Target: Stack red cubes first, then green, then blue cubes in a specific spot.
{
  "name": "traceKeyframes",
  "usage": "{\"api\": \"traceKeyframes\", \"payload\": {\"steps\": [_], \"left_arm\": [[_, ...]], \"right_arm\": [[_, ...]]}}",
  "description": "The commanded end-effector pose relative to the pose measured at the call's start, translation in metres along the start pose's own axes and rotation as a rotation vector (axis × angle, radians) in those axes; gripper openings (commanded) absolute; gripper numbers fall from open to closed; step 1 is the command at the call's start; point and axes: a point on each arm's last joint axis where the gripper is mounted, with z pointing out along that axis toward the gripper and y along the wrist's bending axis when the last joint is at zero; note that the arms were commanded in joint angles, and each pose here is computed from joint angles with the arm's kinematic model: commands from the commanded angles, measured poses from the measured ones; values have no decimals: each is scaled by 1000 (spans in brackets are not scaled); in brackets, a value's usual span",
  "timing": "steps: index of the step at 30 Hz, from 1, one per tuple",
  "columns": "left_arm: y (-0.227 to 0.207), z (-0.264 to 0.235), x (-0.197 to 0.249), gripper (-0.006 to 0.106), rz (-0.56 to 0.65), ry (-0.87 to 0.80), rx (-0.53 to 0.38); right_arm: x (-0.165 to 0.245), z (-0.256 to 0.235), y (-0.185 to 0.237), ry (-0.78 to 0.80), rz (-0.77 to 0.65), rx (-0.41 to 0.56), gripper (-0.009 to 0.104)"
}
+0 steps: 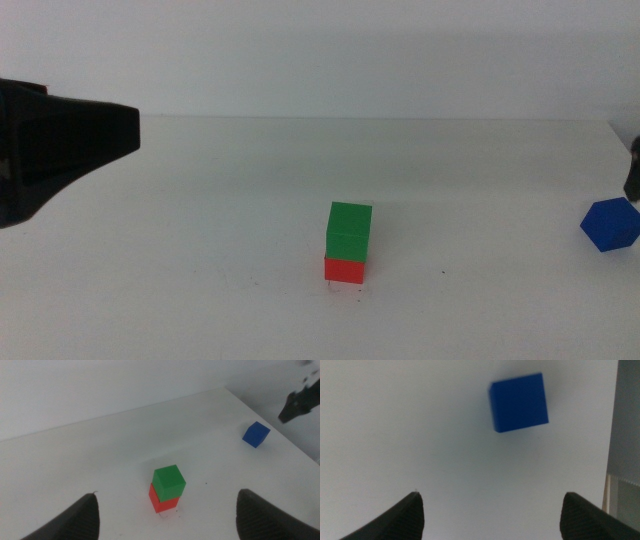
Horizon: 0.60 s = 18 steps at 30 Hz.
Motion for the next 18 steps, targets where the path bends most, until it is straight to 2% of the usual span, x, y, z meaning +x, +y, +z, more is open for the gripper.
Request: {"api": "traceKeyframes", "payload": {"steps": [1,10,18], "left_arm": [[1,0,0,94,-13,-13,-3],[1,0,0,94,-9,-13,-9],[1,0,0,94,-9,-13,-9]], "right_arm": [[-8,21,-16,32,-22,4,93],[-31,75,-27,-21,-107,36,93],[-37,113,-28,4,-105,23,93]]}}
